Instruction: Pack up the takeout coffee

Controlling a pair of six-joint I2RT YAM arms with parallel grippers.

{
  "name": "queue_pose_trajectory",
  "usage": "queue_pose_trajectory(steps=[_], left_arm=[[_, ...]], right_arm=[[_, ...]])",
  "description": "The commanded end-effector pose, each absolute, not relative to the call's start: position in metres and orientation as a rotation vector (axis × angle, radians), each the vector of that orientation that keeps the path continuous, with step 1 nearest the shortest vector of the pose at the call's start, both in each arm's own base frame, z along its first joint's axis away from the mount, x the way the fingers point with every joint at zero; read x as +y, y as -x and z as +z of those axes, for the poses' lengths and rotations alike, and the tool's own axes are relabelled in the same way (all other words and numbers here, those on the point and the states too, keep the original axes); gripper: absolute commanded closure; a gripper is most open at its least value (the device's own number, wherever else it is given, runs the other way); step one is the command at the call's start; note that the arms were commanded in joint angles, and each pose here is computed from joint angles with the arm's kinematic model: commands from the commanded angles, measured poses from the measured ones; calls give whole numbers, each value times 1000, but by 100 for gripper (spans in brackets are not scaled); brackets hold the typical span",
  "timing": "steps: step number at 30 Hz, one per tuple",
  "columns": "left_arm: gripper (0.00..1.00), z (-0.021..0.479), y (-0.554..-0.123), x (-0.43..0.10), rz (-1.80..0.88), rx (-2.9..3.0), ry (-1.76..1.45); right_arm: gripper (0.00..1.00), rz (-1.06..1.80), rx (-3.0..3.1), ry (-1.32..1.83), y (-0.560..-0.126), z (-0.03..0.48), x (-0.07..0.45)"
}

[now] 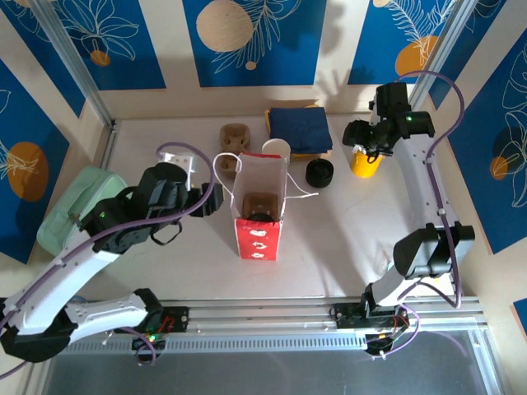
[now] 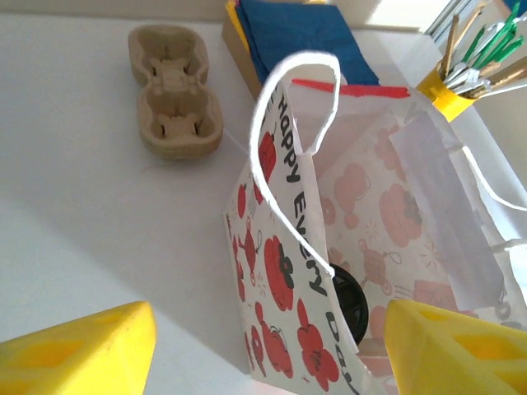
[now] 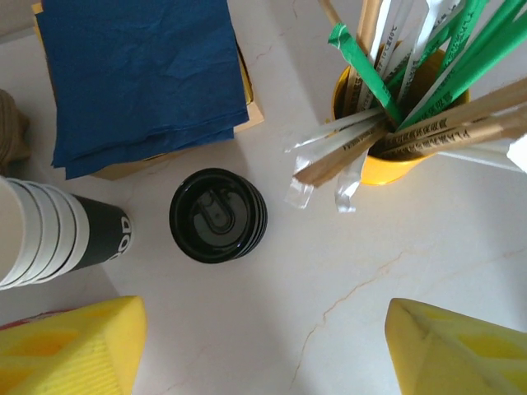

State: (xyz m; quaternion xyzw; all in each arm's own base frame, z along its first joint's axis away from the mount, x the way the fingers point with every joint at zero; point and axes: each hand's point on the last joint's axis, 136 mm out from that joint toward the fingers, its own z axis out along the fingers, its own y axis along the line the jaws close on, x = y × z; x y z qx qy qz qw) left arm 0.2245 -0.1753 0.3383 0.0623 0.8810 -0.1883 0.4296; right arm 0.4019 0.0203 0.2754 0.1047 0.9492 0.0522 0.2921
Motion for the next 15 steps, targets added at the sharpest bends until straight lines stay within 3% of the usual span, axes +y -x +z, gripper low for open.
queue_pose_trajectory(steps=[1, 15], left_arm=[[27, 347, -225, -163, -384, 2160, -219], [24, 348, -221, -159, -395, 2109, -252]], right_arm=[[27, 84, 2522, -287, -416, 275, 13], [42, -47, 2613, -362, -443, 239, -1]])
